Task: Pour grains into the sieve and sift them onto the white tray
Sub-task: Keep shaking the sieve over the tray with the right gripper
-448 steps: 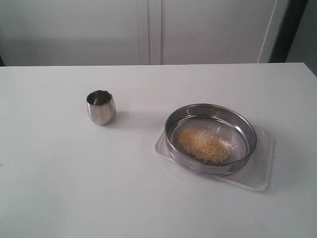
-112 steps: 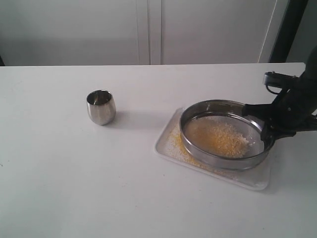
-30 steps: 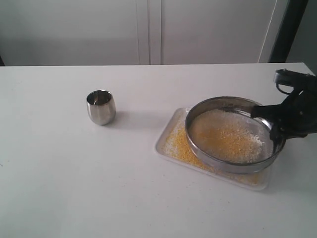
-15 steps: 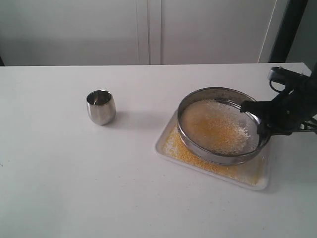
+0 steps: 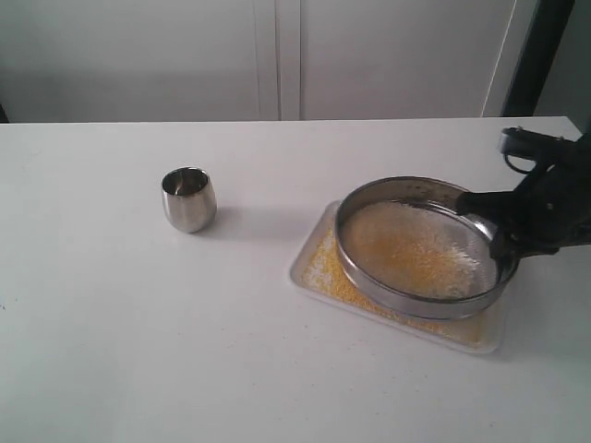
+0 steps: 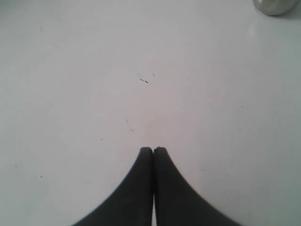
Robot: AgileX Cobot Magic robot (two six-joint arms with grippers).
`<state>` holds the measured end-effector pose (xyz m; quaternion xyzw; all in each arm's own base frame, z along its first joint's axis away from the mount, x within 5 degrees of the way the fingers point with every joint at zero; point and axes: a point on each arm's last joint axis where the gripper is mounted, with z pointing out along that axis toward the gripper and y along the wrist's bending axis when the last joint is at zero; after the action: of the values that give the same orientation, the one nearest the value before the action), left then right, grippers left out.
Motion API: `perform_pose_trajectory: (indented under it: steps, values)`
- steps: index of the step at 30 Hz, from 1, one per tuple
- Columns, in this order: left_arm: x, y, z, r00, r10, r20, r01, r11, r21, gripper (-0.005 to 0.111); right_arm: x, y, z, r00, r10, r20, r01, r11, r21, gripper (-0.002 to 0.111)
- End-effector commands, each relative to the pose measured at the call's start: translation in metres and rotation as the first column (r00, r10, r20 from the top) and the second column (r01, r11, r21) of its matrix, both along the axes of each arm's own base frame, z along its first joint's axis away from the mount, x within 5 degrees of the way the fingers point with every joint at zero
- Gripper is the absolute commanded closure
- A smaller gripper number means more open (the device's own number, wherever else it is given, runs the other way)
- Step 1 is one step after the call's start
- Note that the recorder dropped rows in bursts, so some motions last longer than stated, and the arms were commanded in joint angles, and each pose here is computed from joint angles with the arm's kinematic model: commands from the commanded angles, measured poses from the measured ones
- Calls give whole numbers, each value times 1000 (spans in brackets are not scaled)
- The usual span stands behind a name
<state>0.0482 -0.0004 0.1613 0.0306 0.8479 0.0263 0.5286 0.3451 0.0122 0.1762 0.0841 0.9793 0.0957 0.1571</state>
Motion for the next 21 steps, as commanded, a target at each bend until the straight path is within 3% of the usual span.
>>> perform_pose_trajectory:
  steps: [1, 4, 8, 10, 12, 16, 19, 21]
  values:
    - [0, 0, -4, 1000, 3, -9, -3, 1000, -13, 107, 8, -4, 15, 988, -100, 113, 95, 994, 50, 108]
    - [0, 0, -4, 1000, 3, -9, -3, 1000, -13, 107, 14, 17, 12, 996, 10, 86, -15, 999, 49, 108]
    - [0, 0, -4, 1000, 3, -9, -3, 1000, -13, 107, -1, -10, 16, 1000, -16, 26, 17, 998, -55, 108]
    - [0, 0, -4, 1000, 3, -9, -3, 1000, -13, 107, 3, -6, 20, 991, -73, 112, 73, 997, 4, 108]
    - [0, 0, -4, 1000, 3, -9, -3, 1000, -13, 107, 12, 14, 16, 989, -44, 144, 36, 998, 57, 108]
    - [0, 0, -4, 1000, 3, -9, -3, 1000, -13, 107, 7, 9, 8, 999, 48, 0, -48, 999, -11, 108]
    - [0, 0, -4, 1000, 3, -9, -3, 1000, -13, 107, 1, -7, 19, 997, -26, 76, 29, 999, -31, 108]
    - [0, 0, -4, 1000, 3, -9, -3, 1000, -13, 107, 7, 1, 19, 988, -75, 135, 71, 997, 38, 108]
